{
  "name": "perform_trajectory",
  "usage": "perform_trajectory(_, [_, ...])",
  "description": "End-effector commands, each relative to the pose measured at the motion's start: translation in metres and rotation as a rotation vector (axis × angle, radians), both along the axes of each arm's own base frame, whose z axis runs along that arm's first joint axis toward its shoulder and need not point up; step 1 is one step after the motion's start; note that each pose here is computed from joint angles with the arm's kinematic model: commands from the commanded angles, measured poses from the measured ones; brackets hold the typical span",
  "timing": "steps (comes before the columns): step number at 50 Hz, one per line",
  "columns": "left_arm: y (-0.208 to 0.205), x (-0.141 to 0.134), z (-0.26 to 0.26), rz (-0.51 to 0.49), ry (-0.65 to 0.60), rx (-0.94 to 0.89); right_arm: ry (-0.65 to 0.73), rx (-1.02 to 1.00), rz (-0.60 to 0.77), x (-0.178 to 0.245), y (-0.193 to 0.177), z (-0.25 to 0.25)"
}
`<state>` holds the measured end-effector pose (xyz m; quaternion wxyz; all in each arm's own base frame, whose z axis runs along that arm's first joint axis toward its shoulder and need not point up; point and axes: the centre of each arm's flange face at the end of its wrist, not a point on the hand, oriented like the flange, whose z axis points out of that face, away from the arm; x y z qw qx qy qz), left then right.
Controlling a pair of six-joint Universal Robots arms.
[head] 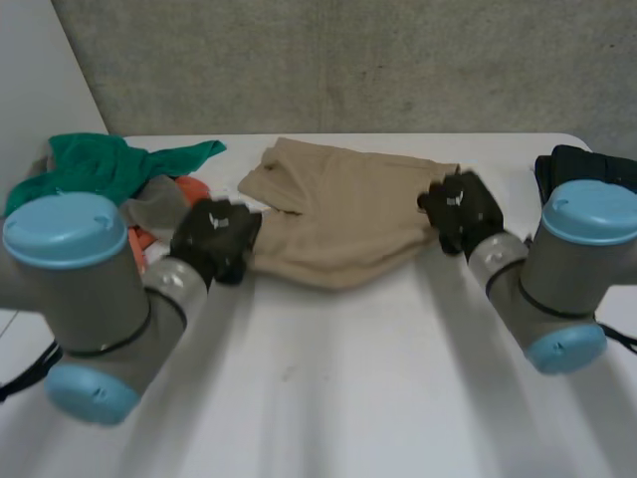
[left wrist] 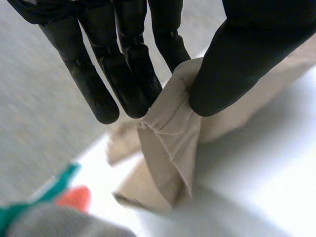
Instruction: Fold the laundry.
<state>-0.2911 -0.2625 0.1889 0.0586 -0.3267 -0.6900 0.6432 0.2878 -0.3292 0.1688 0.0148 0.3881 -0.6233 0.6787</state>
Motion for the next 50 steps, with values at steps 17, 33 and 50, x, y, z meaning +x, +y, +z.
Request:
perform_trajectory(17, [0.196, 0.071, 0.023, -0.31, -0.529, 0.623, 0.53, 0.522, 0.211, -0.086, 0.16, 0.055])
perform_trajectory(33, [0.105, 0.05, 0.041, -0.105, -0.258, 0.263, 0.375, 0.494, 0.229, -0.08, 0.149, 0.034])
perform_trajectory(50, [-0.022, 0.017, -0.034, -0.091, -0.191, 0.294, 0.309, 0.437, 0.206, -0.074, 0.142, 0.032])
